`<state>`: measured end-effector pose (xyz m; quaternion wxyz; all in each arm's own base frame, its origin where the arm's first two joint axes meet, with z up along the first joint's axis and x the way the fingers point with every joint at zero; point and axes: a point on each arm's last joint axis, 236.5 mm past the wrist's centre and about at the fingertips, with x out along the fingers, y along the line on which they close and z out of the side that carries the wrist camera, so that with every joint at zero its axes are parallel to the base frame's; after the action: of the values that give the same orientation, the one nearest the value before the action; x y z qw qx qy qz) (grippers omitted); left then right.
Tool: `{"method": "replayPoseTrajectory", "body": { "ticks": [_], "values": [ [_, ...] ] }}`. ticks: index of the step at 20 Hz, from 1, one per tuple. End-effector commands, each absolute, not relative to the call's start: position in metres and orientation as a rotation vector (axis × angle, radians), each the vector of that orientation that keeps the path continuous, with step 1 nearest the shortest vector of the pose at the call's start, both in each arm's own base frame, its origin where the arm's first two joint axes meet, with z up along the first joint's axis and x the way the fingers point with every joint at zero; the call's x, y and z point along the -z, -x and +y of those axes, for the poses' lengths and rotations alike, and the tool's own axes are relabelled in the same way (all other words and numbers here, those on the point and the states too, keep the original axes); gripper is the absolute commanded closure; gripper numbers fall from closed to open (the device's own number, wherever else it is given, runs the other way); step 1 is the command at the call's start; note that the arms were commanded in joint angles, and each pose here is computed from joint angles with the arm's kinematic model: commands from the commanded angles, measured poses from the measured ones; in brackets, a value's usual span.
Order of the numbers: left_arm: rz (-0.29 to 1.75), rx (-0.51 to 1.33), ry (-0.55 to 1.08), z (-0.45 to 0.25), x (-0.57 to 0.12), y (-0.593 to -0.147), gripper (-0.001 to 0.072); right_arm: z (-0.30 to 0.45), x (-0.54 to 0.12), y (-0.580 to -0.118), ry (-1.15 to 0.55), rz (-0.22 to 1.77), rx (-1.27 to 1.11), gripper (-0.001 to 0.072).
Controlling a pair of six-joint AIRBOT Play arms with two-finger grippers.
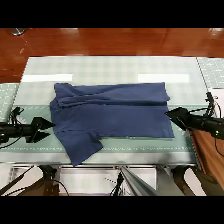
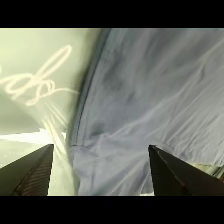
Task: Fold the shirts.
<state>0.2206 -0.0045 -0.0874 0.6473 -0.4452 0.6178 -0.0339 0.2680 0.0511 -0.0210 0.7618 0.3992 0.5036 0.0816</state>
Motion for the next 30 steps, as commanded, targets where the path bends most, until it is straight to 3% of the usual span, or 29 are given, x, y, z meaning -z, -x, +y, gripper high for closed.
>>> {"method": "replayPoseTrajectory", "body": {
  "ticks": [1,13,14,16,17,21,27,30],
  "values": [
    [1.456,0.108,1.006,-0.019,0.096,-0.209,0.0005,0.057,0.021,-0.264,-0.885,1.086,-0.192,0.009],
    [1.709,0.333,0.81,-0.083,0.111,-0.176,0.0008,0.027,0.02,-0.279,-0.944,1.001,-0.074,0.0089],
    [1.713,0.337,0.808,-0.084,0.111,-0.175,0.0044,0.01,0.024,-0.277,-0.957,0.991,-0.012,0.009],
    [1.711,0.338,0.812,-0.084,0.11,-0.176,0.0607,-0.026,0.042,-0.259,-0.944,1.026,0.129,0.009],
    [1.704,0.345,0.811,-0.085,0.109,-0.177,0.0682,-0.041,0.053,-0.243,-0.92,1.075,0.2,0.0089],
    [1.63,0.349,0.855,-0.09,0.106,-0.194,0.0682,-0.038,0.085,-0.175,-0.888,1.357,0.295,0.009],
    [1.573,0.372,0.905,-0.096,0.099,-0.207,0.0682,-0.005,0.095,-0.174,-0.885,1.45,0.171,0.009],
    [1.564,0.379,0.892,-0.096,0.1,-0.209,0.0682,0.016,0.091,-0.2,-0.979,1.392,0.039,0.009]
  ]
}}
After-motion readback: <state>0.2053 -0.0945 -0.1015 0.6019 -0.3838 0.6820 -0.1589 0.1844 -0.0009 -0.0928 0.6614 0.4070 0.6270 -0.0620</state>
